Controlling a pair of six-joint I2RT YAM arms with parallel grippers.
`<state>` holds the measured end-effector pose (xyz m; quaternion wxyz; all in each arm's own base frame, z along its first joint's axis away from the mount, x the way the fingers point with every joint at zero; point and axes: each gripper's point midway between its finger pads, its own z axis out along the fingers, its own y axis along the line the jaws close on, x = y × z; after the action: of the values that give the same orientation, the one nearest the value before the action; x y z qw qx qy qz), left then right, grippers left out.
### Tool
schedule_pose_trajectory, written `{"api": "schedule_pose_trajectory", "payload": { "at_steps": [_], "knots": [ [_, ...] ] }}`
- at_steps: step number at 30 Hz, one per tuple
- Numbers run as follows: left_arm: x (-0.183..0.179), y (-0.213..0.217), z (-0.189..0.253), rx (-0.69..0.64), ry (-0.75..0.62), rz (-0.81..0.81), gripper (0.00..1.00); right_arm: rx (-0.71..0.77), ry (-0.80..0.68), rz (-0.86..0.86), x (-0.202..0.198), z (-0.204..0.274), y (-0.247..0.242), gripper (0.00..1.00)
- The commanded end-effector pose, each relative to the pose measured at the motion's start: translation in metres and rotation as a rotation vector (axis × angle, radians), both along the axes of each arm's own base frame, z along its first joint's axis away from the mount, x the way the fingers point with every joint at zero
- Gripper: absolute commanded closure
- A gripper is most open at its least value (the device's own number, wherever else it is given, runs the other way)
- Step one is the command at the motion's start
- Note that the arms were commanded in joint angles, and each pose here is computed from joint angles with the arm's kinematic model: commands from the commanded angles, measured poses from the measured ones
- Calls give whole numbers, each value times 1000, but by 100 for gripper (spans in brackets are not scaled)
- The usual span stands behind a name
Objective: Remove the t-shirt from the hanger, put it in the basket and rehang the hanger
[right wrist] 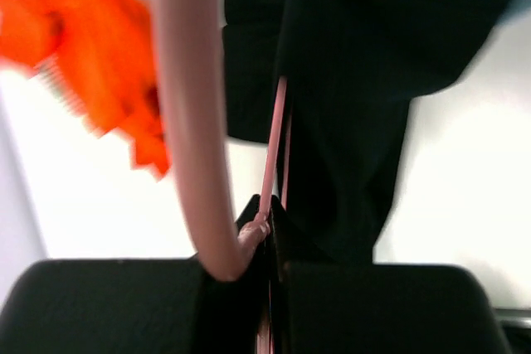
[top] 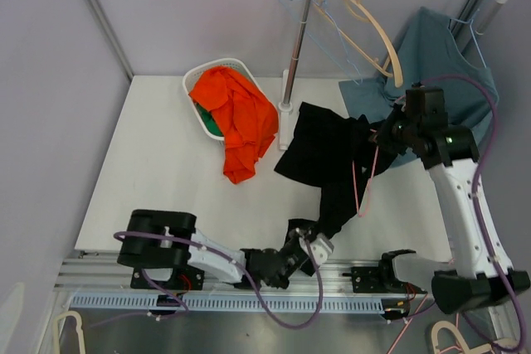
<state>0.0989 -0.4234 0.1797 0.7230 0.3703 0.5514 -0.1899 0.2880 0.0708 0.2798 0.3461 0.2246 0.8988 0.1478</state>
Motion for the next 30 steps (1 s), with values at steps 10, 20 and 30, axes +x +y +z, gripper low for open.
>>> {"api": "schedule_pose_trajectory", "payload": {
  "at_steps": [10, 20, 30],
  "knots": [
    [150, 76, 94, -291, 485, 234, 100, 8, -365, 107, -87, 105, -2, 100],
    [220, 153, 217, -355, 533, 231, 99, -286, -381, -130, -36, 130, -60, 100],
    [287, 140, 398, -462, 296, 221, 100, -418, -307, -222, -10, 128, -88, 100]
  ]
}}
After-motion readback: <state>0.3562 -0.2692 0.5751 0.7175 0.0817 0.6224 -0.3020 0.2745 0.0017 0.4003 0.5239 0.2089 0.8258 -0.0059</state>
